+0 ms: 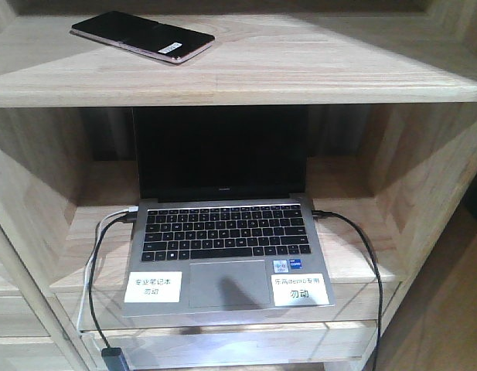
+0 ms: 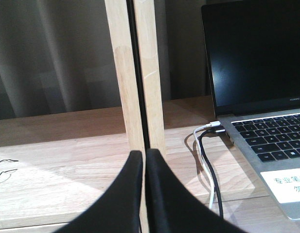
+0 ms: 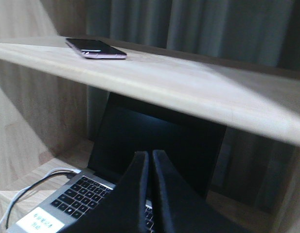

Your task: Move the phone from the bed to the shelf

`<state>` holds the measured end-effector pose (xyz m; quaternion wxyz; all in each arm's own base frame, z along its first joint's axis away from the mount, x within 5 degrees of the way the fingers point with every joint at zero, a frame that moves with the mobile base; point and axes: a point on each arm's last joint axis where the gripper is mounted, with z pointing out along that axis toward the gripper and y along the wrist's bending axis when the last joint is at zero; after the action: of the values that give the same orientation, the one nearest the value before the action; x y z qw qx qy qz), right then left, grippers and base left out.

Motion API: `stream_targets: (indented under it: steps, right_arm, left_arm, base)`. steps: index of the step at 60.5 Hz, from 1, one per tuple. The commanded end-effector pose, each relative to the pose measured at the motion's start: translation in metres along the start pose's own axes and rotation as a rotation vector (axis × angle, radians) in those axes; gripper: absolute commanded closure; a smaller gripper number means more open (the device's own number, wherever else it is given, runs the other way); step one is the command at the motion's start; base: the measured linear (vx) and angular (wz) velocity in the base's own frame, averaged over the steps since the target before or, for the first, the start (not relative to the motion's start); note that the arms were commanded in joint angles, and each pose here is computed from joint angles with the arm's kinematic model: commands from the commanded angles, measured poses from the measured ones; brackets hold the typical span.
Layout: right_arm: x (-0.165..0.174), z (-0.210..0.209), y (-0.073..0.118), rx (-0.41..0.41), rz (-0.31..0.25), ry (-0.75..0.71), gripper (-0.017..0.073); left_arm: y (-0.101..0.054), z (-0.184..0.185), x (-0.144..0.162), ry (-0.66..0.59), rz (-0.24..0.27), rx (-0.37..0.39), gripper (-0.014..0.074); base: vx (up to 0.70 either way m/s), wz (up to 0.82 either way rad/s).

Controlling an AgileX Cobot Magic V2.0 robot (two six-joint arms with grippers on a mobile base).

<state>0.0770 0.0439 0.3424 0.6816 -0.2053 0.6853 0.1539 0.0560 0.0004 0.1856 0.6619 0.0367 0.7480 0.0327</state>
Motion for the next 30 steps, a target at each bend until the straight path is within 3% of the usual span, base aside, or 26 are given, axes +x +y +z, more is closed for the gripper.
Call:
stream_targets:
  steps: [1,30]
  right_arm:
    - [0.000,-0.014,-0.001,0.046,0.017,-0.101,0.0562]
    - [0.024,-0.035,0.005,0.037,0.005,-0.141,0.0562]
  left_arm:
    - [0.001,-0.003,-0.016,-0.109,-0.009,-0.004,0.0593]
    - [0.001,-0.003,-0.016,-0.109,-0.009,-0.004,0.0593]
  base:
    - [0.00,0.00]
    - [0.00,0.00]
